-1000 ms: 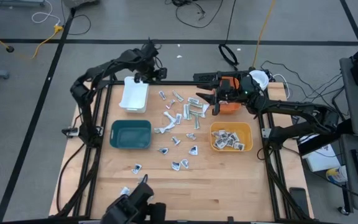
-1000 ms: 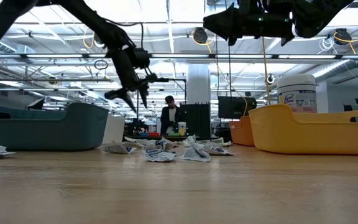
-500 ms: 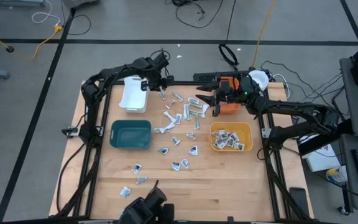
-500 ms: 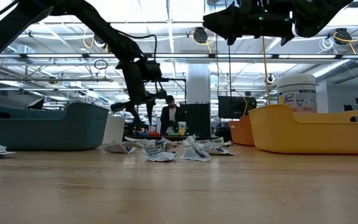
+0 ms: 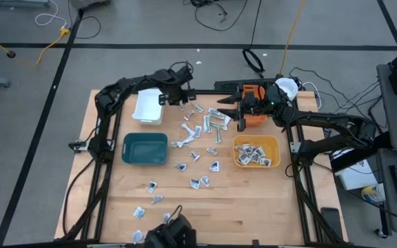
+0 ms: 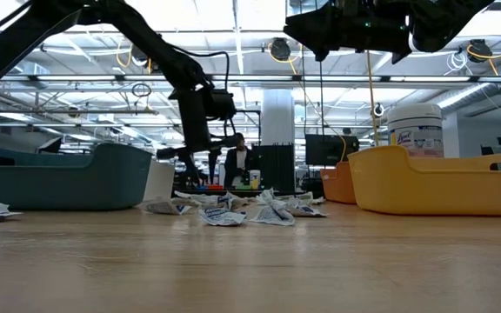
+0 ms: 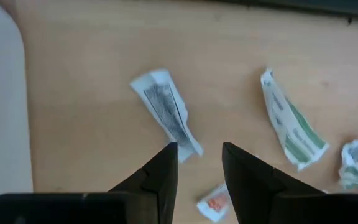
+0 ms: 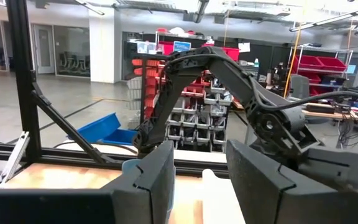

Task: Pick & Place First Aid Supplies
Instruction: Put the antibiotic ointment into the orange bin

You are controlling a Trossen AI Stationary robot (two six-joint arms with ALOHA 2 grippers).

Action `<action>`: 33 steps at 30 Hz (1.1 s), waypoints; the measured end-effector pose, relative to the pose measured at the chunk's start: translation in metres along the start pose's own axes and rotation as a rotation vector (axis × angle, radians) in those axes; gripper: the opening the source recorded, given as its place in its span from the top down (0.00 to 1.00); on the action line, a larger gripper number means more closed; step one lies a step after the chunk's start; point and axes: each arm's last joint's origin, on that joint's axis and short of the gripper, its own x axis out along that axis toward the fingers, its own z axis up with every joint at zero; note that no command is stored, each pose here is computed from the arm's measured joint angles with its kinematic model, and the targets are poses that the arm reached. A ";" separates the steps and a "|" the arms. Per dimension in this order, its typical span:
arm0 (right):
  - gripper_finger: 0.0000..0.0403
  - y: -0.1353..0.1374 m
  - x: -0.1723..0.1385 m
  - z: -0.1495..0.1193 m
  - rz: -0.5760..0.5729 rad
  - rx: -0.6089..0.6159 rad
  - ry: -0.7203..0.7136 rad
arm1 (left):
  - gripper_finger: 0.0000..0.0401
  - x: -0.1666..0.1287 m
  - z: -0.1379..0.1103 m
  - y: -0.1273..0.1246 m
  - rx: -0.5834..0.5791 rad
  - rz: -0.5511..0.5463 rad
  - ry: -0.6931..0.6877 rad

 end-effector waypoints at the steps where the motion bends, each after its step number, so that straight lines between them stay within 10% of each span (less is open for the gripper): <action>1: 0.65 0.000 0.000 0.000 0.000 0.000 0.002 | 0.68 0.000 -0.001 -0.001 0.007 0.006 -0.008; 33: 0.65 0.003 0.000 -0.005 0.103 -0.006 0.041 | 0.68 0.022 -0.021 -0.013 0.344 0.158 -0.111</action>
